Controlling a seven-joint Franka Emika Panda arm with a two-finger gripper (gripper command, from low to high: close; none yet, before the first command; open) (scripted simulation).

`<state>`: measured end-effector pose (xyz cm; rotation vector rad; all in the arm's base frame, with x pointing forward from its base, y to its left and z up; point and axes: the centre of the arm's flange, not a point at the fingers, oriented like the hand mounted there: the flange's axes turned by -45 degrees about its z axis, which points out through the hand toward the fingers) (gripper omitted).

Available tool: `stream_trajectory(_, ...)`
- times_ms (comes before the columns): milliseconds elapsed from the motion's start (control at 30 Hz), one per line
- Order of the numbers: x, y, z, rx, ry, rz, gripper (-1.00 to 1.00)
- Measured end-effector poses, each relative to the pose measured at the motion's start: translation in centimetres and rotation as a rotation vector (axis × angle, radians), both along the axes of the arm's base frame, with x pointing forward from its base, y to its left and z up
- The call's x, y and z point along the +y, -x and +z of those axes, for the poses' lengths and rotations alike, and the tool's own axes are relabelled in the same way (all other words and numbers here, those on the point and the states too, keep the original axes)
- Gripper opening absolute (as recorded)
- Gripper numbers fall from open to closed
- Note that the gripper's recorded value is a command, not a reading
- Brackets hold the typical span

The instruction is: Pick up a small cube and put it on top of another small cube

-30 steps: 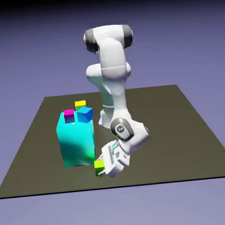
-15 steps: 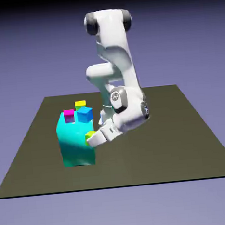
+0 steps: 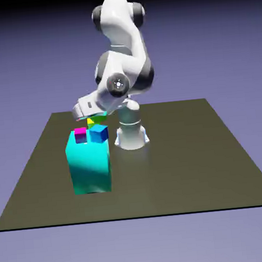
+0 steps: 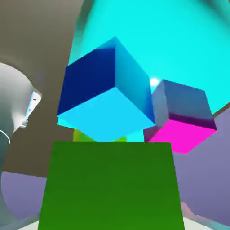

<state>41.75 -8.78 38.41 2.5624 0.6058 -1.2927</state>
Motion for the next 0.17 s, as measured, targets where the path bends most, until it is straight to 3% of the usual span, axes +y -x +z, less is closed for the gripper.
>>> stream_trajectory(67,-0.8,1.5,-1.9,0.000,-0.002,-0.005,-1.00)
stream_trajectory(100,-0.7,1.6,-2.1,0.000,-0.002,-0.001,1.00)
stream_trajectory(167,-0.8,1.6,-2.1,0.000,-0.001,-0.001,1.00)
